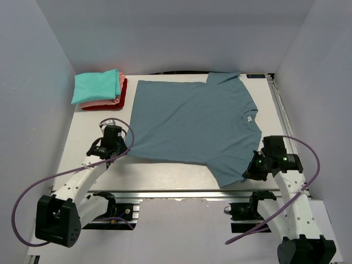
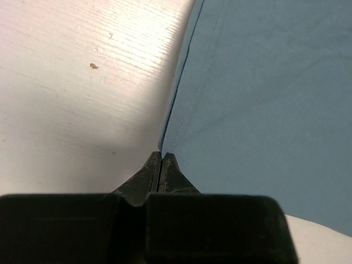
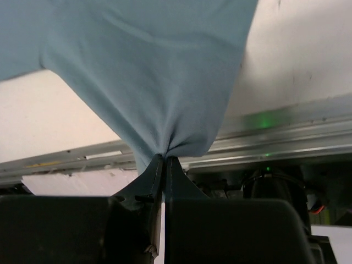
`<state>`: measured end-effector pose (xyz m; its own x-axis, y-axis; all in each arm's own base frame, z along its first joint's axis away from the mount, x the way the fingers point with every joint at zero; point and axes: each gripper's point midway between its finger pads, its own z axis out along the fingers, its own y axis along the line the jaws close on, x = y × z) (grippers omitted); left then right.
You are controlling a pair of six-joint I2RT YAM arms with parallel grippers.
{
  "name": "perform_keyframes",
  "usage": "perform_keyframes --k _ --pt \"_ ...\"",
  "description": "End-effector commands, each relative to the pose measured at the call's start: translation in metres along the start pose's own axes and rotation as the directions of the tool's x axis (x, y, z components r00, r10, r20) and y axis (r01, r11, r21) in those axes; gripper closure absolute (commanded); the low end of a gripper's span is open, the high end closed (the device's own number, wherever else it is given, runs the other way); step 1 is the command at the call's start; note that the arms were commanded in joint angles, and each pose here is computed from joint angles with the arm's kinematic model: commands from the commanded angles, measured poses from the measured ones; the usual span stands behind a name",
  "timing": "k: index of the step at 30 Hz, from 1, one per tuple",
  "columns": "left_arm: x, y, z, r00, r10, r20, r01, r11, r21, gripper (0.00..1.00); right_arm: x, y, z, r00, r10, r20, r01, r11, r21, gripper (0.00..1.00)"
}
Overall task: Fold and stack the t-shirts
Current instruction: Grap the side of the flattened tshirt closest away from the robot with both arms
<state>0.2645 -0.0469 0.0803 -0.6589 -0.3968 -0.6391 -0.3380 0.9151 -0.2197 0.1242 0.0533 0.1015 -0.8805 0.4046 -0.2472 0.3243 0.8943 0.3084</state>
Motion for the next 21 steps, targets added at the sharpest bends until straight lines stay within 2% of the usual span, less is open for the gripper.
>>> perform_keyframes --k 1,8,14,21 --pt "0.0 0.005 -0.001 1.0 -0.005 -0.002 0.005 0.999 -0.032 1.0 0.009 -0.001 0.004 1.0 0.031 0.001 -0.031 0.999 -0.012 1.0" --pt "0.003 0.015 -0.002 1.0 -0.031 -0.003 0.031 0.996 -0.087 1.0 0.011 -0.005 0.002 1.0 0.015 -0.023 -0.015 1.0 0.02 1.0" --pt "0.004 0.018 -0.003 0.999 -0.048 -0.01 0.047 0.993 -0.108 1.0 0.008 0.002 -0.026 1.0 0.027 0.004 -0.027 1.0 0.009 1.0" --pt "0.008 0.019 -0.004 0.998 -0.064 -0.021 0.062 0.992 -0.114 1.0 0.023 -0.002 -0.022 0.995 0.002 -0.096 0.0 1.0 0.023 1.0"
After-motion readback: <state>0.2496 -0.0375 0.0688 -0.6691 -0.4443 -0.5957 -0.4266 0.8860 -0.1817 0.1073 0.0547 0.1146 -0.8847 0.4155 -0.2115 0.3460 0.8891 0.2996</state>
